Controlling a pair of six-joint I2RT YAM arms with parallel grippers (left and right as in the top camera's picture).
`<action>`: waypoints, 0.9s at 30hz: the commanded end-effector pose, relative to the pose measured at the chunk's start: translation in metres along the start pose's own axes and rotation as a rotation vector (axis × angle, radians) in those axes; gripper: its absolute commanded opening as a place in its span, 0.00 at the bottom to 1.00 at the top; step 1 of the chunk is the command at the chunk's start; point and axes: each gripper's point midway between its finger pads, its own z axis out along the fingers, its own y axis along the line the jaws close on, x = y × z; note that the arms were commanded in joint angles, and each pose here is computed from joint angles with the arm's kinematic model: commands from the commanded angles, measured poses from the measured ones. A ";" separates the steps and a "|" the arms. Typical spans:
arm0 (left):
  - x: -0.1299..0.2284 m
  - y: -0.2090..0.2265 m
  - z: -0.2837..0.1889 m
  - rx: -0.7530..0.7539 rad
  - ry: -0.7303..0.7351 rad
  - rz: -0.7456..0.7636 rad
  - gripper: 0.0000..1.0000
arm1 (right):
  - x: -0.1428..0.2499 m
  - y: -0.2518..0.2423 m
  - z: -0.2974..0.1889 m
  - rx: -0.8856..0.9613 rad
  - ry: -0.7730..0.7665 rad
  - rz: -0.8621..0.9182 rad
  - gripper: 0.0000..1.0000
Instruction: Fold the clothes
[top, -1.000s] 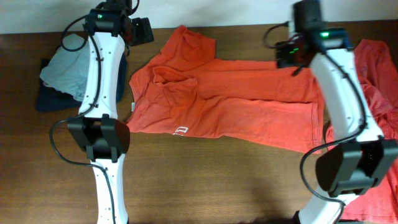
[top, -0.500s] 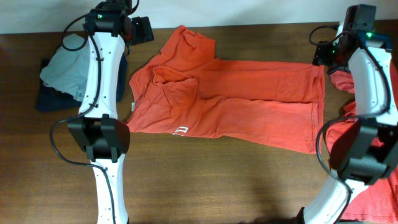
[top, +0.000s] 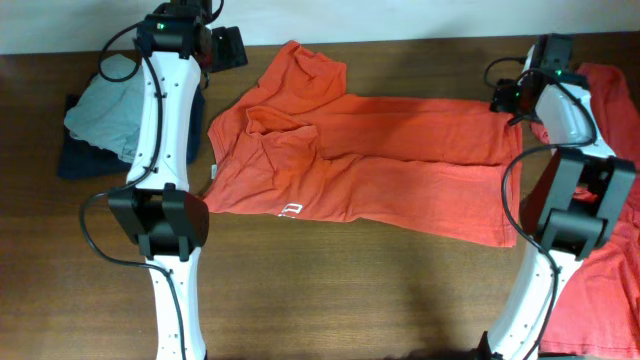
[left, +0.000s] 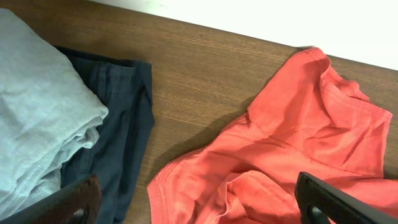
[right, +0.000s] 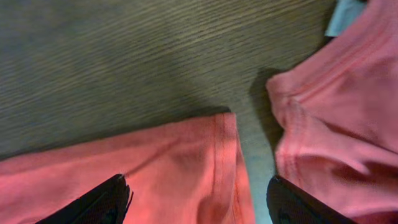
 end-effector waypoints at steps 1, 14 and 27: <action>-0.002 -0.002 -0.003 0.008 -0.009 0.001 0.99 | -0.001 0.000 0.017 -0.005 -0.013 0.007 0.76; -0.002 -0.002 -0.003 0.008 -0.009 0.001 0.99 | -0.003 0.003 0.043 -0.015 -0.049 0.010 0.68; -0.002 -0.002 -0.003 0.008 -0.009 0.001 0.99 | 0.008 -0.005 0.042 0.017 -0.002 0.006 0.32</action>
